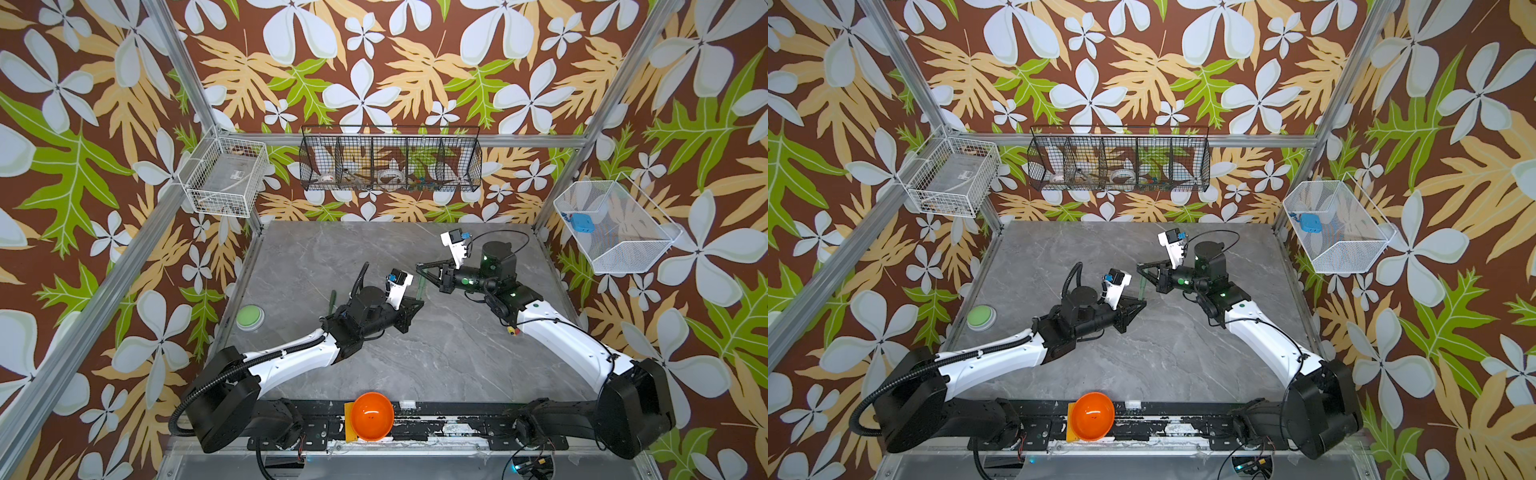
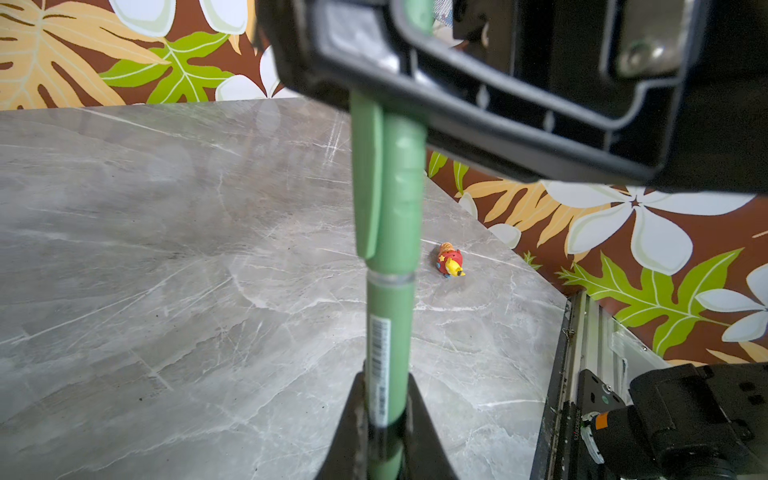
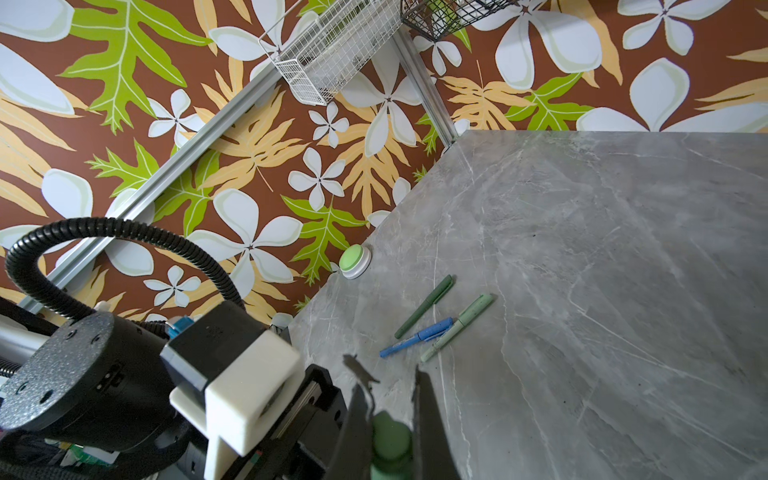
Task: Insert the pens into the pen caps
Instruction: 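Push the cap down onto the pen with the right gripper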
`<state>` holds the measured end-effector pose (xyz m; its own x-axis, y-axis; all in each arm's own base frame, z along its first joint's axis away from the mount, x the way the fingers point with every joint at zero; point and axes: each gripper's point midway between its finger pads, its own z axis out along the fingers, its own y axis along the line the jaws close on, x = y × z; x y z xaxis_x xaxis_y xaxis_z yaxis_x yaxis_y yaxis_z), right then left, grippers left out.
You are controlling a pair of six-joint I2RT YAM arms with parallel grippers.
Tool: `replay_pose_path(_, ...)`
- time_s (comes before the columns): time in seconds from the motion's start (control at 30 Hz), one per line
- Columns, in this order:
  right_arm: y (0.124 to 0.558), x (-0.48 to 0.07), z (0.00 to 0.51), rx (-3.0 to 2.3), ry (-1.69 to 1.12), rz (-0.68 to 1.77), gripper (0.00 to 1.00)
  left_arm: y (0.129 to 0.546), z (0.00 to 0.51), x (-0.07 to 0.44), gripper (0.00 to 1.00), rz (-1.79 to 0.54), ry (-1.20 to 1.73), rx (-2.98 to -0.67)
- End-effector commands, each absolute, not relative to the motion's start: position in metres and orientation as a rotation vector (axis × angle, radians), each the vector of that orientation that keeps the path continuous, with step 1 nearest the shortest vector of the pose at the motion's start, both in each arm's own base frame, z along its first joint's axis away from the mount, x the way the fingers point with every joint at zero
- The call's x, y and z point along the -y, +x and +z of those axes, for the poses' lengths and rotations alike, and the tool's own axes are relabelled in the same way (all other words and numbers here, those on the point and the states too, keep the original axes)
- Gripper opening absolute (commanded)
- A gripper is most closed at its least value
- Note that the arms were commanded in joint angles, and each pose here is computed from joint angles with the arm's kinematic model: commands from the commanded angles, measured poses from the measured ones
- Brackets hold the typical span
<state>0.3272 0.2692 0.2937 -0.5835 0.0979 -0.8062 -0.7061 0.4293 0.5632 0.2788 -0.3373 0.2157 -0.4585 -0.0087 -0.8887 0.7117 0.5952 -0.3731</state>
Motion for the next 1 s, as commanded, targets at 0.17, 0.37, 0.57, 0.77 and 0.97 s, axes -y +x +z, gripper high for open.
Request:
replay_pose_path(0.17,0.318,-0.272,0.305,-1.850,-0.556,1.282,0.00,0.300,0.288,0.354,0.00,-0.932,0.570,-1.598)
replay_pose_path(0.37,0.316,-0.266,0.301,-1.868,-0.530,1.248,0.00,0.310,0.330,0.356,0.00,-0.922,0.542,-1.470)
replay_pose_path(0.57,0.312,-0.263,0.291,-1.891,-0.497,1.260,0.00,0.314,0.359,0.357,0.00,-0.981,0.543,-1.398)
replay_pose_path(0.77,0.308,-0.256,0.294,-1.892,-0.492,1.204,0.00,0.314,0.355,0.363,0.00,-1.008,0.558,-1.424)
replay_pose_path(0.97,0.310,-0.236,0.317,-1.813,-0.457,1.118,0.15,0.311,0.316,0.367,0.00,-1.001,0.614,-1.556)
